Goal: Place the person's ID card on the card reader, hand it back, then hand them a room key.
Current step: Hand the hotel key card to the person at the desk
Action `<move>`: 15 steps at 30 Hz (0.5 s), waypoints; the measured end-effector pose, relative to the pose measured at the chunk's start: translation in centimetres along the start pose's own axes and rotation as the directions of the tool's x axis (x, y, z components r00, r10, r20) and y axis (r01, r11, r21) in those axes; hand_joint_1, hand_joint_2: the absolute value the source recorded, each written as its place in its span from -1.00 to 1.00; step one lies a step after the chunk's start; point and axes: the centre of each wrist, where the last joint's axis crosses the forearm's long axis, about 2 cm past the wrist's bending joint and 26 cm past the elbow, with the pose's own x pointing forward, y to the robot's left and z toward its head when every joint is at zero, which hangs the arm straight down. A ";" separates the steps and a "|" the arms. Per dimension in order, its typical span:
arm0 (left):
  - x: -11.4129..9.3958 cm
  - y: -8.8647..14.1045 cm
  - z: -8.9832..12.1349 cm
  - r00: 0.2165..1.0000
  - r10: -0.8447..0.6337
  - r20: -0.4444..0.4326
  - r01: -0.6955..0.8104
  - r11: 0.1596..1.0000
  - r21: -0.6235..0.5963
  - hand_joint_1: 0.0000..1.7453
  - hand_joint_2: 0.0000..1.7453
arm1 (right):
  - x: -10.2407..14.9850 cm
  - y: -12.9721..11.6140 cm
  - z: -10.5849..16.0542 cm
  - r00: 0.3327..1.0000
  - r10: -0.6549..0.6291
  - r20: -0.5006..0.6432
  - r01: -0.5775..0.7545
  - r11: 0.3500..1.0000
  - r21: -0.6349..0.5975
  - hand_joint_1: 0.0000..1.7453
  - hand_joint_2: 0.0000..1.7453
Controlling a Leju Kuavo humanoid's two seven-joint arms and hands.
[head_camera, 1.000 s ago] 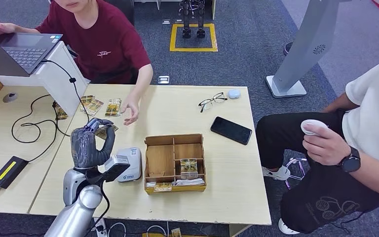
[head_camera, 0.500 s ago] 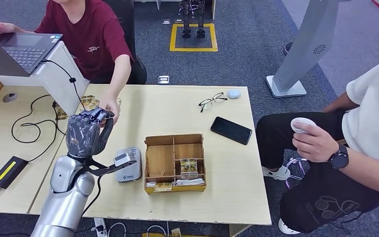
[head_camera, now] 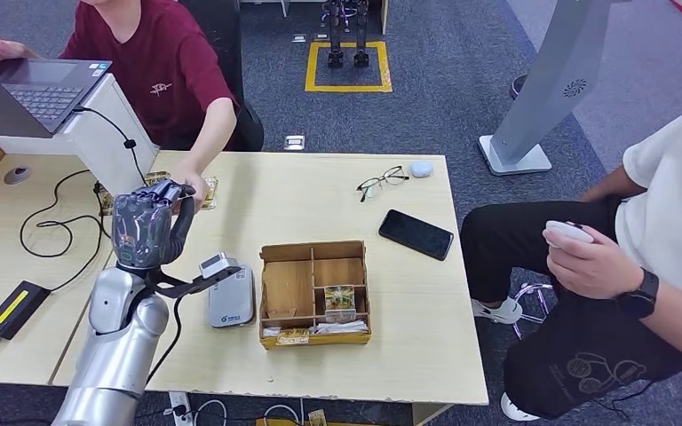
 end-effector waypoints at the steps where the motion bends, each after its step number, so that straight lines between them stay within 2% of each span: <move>1: 0.0 0.0 0.0 1.000 0.002 -0.001 -0.002 1.000 0.000 1.00 1.00 | 0.0 0.0 0.0 1.000 0.000 0.000 0.000 1.000 -0.001 -1.00 1.00; 5: 0.0 -0.2 0.1 1.000 0.029 0.000 -0.029 1.000 0.007 -1.00 1.00 | 0.1 0.0 0.0 1.000 -0.001 -0.001 0.001 1.000 -0.007 -1.00 1.00; 7: 0.0 -0.3 0.1 0.999 0.050 -0.010 -0.050 0.999 0.011 -1.00 1.00 | 0.1 0.0 0.0 1.000 -0.001 -0.002 0.001 1.000 -0.010 -1.00 1.00; 10: 0.0 -0.9 0.1 0.984 0.138 -0.112 -0.136 0.990 0.028 -1.00 -0.50 | 0.2 0.1 0.0 1.000 -0.004 0.000 0.004 1.000 -0.014 -1.00 1.00; 11: 0.1 -1.1 0.1 0.969 0.184 -0.164 -0.181 0.983 0.031 -1.00 -0.50 | 0.2 0.1 0.0 1.000 -0.006 0.001 0.006 1.000 -0.017 -1.00 1.00; 14: 0.9 -1.7 0.3 0.898 0.336 -0.285 -0.345 0.938 0.019 -1.00 1.00 | 0.1 0.2 0.1 1.000 -0.020 0.001 0.020 0.999 -0.031 -1.00 1.00; 15: 1.2 -1.8 0.5 0.870 0.386 -0.307 -0.403 0.915 0.007 -1.00 1.00 | 0.0 0.3 0.2 1.000 -0.028 0.000 0.028 0.999 -0.037 -1.00 1.00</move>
